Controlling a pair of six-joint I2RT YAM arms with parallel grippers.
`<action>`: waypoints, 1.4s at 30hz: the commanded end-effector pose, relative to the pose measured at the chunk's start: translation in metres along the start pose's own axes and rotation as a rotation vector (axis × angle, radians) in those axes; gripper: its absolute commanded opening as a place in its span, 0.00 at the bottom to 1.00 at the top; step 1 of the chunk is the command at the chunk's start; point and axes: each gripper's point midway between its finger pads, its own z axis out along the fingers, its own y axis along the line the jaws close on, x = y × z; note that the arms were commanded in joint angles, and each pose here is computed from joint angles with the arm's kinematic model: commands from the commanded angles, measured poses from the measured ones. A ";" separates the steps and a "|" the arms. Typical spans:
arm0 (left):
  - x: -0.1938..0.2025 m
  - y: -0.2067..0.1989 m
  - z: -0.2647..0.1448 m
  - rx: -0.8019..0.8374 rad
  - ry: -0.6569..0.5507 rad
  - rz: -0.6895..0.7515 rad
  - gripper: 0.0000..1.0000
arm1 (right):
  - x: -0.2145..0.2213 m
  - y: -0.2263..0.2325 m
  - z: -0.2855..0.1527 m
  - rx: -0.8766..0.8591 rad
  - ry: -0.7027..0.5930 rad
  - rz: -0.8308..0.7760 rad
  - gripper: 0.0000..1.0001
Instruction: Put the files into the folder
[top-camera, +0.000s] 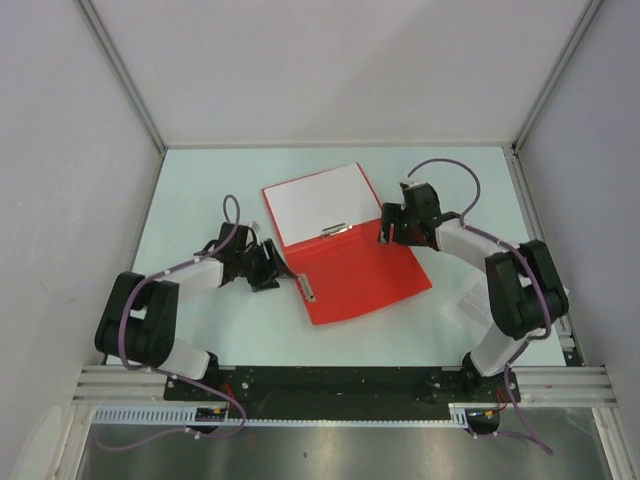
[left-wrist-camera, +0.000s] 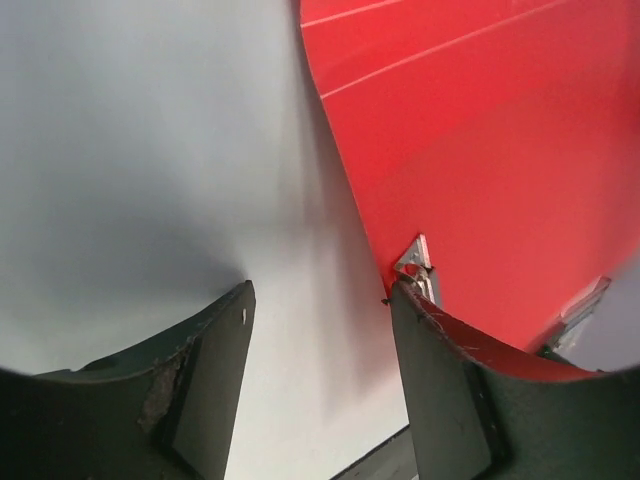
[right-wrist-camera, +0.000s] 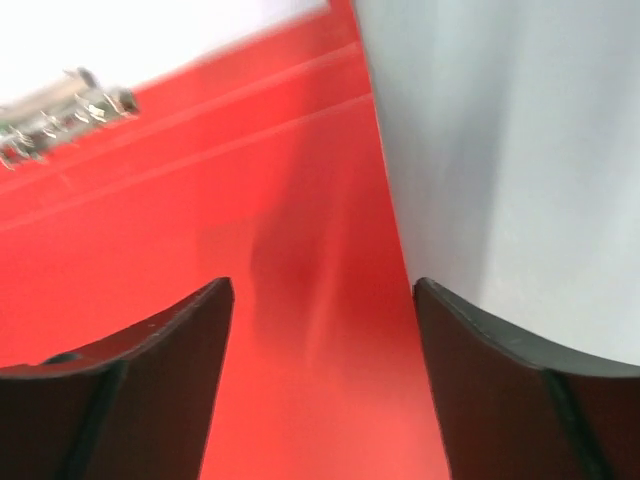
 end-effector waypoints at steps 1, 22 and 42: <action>0.016 0.012 -0.021 -0.124 0.041 0.003 0.66 | -0.031 0.049 -0.060 -0.004 -0.145 -0.132 0.81; 0.021 0.023 -0.068 -0.293 -0.042 0.136 0.79 | -0.019 0.063 -0.090 0.057 -0.170 -0.245 0.86; 0.018 -0.021 -0.056 -0.021 -0.099 0.117 0.50 | 0.083 0.257 -0.112 -0.583 0.076 -0.125 0.79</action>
